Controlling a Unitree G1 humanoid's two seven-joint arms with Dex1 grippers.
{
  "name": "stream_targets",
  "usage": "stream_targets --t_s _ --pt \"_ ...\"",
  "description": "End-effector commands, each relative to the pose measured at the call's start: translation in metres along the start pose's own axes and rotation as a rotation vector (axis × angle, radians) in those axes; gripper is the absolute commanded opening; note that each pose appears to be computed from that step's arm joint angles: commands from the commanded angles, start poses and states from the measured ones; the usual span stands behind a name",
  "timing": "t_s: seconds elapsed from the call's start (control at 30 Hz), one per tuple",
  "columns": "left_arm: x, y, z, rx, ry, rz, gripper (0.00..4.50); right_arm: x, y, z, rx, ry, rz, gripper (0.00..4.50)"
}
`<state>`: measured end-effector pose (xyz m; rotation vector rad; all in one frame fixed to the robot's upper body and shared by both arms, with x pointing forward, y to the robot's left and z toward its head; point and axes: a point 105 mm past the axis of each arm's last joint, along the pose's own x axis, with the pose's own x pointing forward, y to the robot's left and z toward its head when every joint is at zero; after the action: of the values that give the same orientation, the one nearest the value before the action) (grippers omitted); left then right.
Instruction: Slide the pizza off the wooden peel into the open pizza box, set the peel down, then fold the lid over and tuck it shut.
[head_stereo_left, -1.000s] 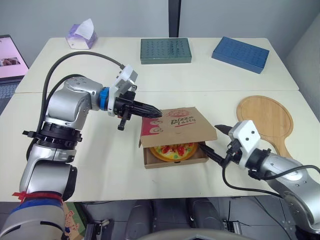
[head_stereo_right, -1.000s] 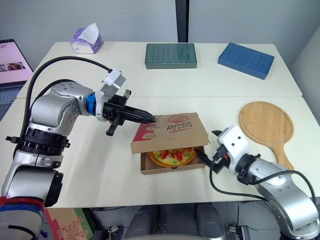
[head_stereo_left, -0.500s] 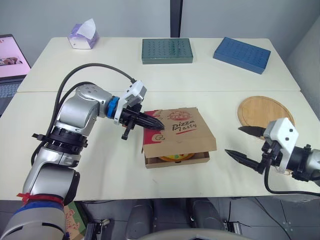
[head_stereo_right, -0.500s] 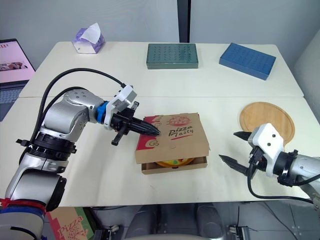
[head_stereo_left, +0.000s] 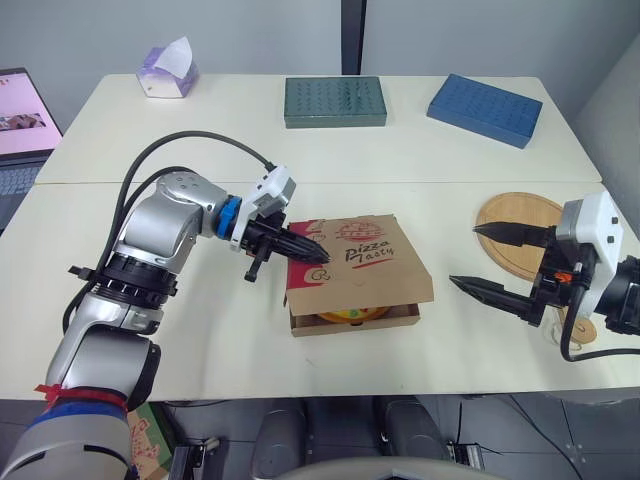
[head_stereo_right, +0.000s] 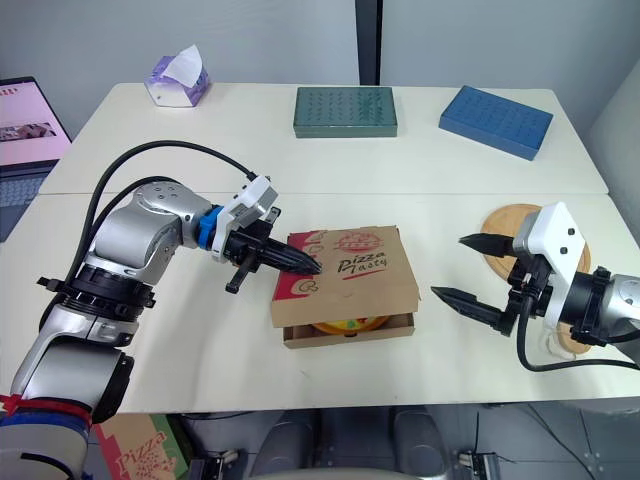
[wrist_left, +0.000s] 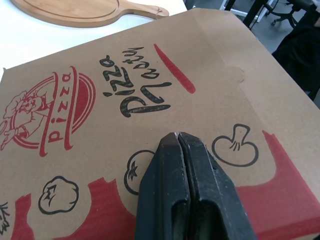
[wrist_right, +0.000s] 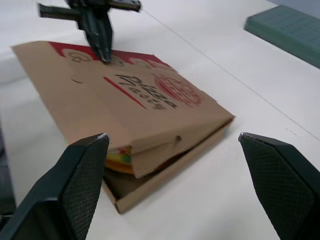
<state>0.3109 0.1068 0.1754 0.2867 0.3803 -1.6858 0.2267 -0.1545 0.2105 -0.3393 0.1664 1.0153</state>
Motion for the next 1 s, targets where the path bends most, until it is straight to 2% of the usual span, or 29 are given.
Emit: stream_targets --t_s 0.03,0.23,0.57,0.77,0.9,1.0 --pt "-0.001 0.0 0.014 0.061 -0.001 -0.013 0.0 0.016 0.013 0.009 -0.079 -0.011 0.077 4.46" --pt "0.001 0.0 0.017 0.071 -0.001 -0.025 0.0 0.035 0.017 -0.002 -0.176 0.037 0.115 4.46" --pt "0.008 -0.004 0.017 0.077 0.007 -0.06 0.0 0.049 0.005 -0.014 -0.333 0.051 0.054 4.46" --pt "0.008 -0.002 0.018 0.084 0.005 -0.057 0.0 0.04 0.013 0.0 -0.226 -0.026 0.103 4.46" --pt "0.008 -0.002 0.018 0.089 0.003 -0.056 0.0 0.031 0.035 -0.002 -0.155 0.019 0.236 4.46" --pt "0.01 -0.002 0.018 0.097 0.003 -0.061 0.0 0.036 0.032 -0.012 -0.21 0.077 0.198 4.46"
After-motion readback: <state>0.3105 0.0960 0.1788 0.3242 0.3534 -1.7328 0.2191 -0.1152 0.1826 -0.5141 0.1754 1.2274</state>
